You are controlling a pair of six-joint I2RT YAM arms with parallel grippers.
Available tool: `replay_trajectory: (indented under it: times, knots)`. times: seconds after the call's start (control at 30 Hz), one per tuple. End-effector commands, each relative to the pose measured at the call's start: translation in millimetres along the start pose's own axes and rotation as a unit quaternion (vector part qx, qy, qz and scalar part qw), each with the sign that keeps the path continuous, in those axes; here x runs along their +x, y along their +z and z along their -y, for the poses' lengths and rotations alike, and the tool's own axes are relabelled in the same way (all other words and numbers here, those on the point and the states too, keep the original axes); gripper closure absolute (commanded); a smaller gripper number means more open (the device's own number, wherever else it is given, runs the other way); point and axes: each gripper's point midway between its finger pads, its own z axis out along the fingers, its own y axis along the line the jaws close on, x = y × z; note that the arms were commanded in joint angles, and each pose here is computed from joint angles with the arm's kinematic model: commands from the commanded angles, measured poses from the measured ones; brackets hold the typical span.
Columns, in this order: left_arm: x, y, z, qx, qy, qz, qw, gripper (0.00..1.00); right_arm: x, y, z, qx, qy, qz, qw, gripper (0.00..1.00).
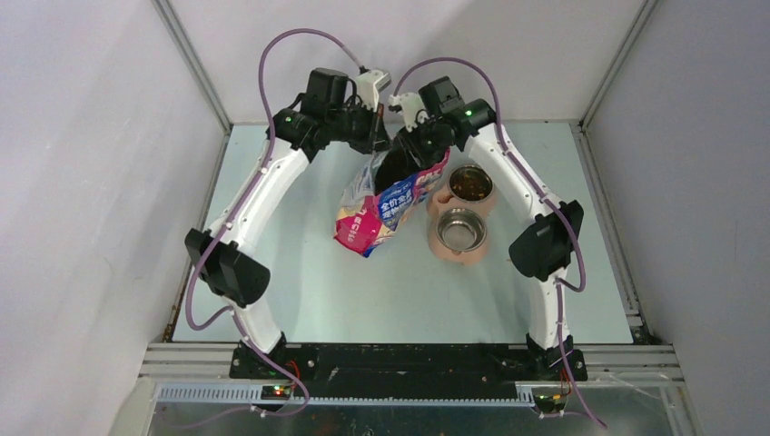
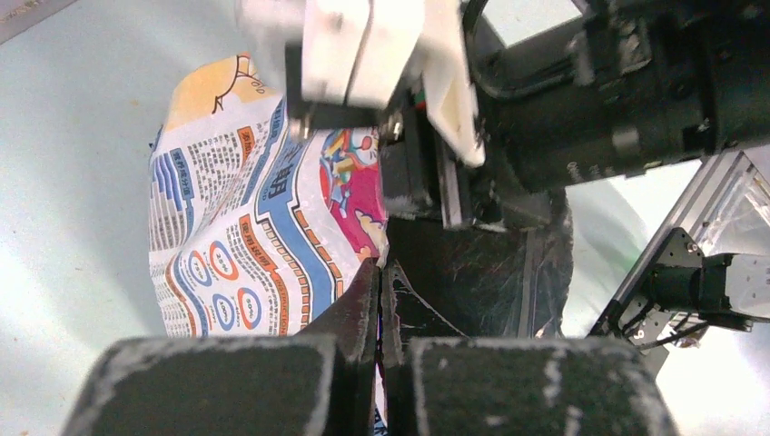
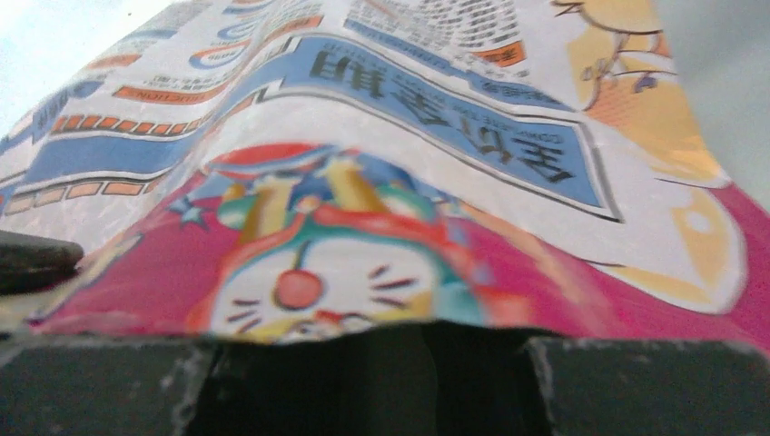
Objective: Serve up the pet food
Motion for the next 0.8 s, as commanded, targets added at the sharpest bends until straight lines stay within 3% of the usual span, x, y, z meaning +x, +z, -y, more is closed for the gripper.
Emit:
replay_trajectory:
  times: [0.0,0.23,0.5,0.77]
  knots:
    - [-22.4,-17.6,7.9,0.022,0.022,0.053,0.998,1.00,23.8,15.1,-24.8,-0.032,-0.008,-0.044,0.998,1.00]
    - [-18.2,-20.2,-14.3,-0.002,0.022,0.048,0.999,1.00,42.3,30.4,-44.1,-0.071,0.022,-0.076,0.994,1.00]
    - [-13.9,-21.1,-22.3,-0.014,0.026,0.043,0.999,1.00,21.1,6.4,-83.7,-0.220,0.093,-0.043,0.970,1.00]
    - [-13.8,-20.0,-25.4,-0.019,0.035,0.042,0.998,1.00,-2.8,-20.9,-84.7,-0.272,0.126,-0.001,0.954,1.00]
